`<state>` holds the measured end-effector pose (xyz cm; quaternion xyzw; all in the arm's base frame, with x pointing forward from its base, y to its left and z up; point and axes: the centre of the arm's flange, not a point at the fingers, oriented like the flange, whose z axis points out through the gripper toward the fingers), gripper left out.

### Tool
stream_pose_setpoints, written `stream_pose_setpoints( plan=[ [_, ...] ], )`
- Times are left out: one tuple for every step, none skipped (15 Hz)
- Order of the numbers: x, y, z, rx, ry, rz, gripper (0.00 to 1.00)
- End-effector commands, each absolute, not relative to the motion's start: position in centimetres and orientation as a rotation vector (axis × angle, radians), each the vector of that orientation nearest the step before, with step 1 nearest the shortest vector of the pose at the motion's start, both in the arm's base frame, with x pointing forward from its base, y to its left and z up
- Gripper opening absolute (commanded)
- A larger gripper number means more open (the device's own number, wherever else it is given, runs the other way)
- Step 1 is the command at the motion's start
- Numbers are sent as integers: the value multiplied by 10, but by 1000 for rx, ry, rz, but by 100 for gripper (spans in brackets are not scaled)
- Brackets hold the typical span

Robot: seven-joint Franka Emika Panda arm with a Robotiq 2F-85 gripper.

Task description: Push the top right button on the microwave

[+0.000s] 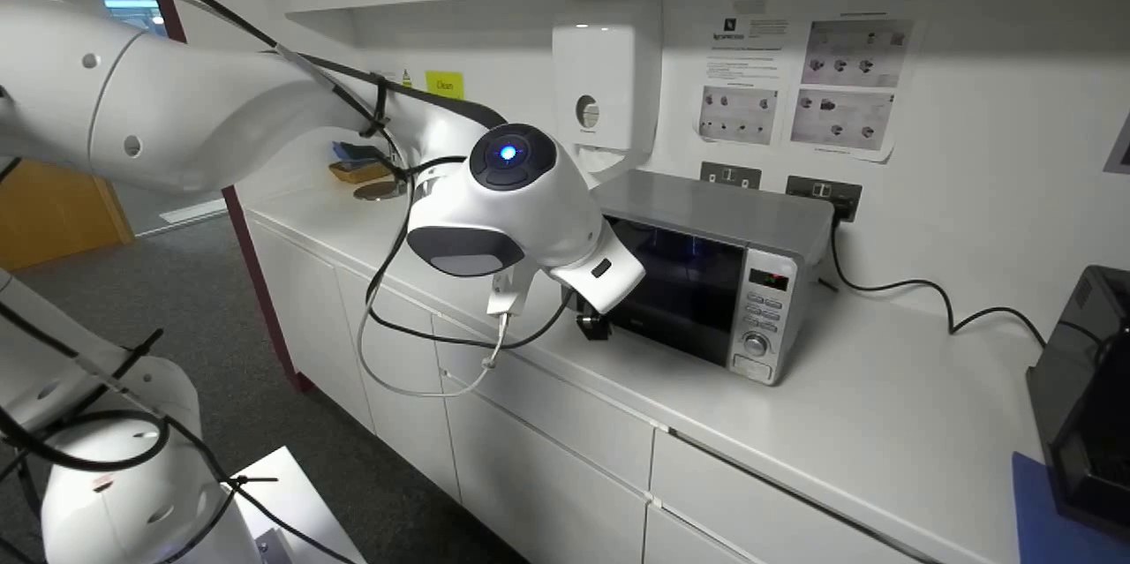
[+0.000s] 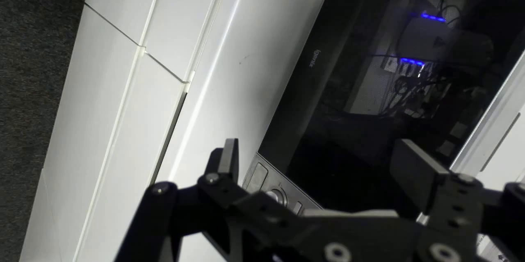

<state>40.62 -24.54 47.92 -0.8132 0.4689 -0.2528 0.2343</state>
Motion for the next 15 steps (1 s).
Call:
stream_pose_setpoints(
  plan=[
    [416,-282,482,-2148,1376,-719,100],
    [417,-291,483,-2100,1424,-714,100],
    [419,-301,484,-2048,1472,-706,100],
    [420,-310,485,-2001,1521,-703,100],
    [421,-318,487,-1962,1557,-697,100],
    [423,-326,487,-1921,1583,-715,100],
    [426,-332,487,-1883,1600,-745,100],
    [431,-337,487,-1845,1602,-781,100],
    [438,-343,485,-1801,1615,-819,100],
    [446,-348,484,-1756,1626,-854,92],
    [452,-352,483,-1717,1635,-879,72],
    [457,-356,482,-1685,1642,-903,66],
    [463,-360,479,-1658,1643,-924,58],
    [469,-363,477,-1636,1648,-943,48],
    [476,-368,473,-1617,1652,-960,40]
  ],
)
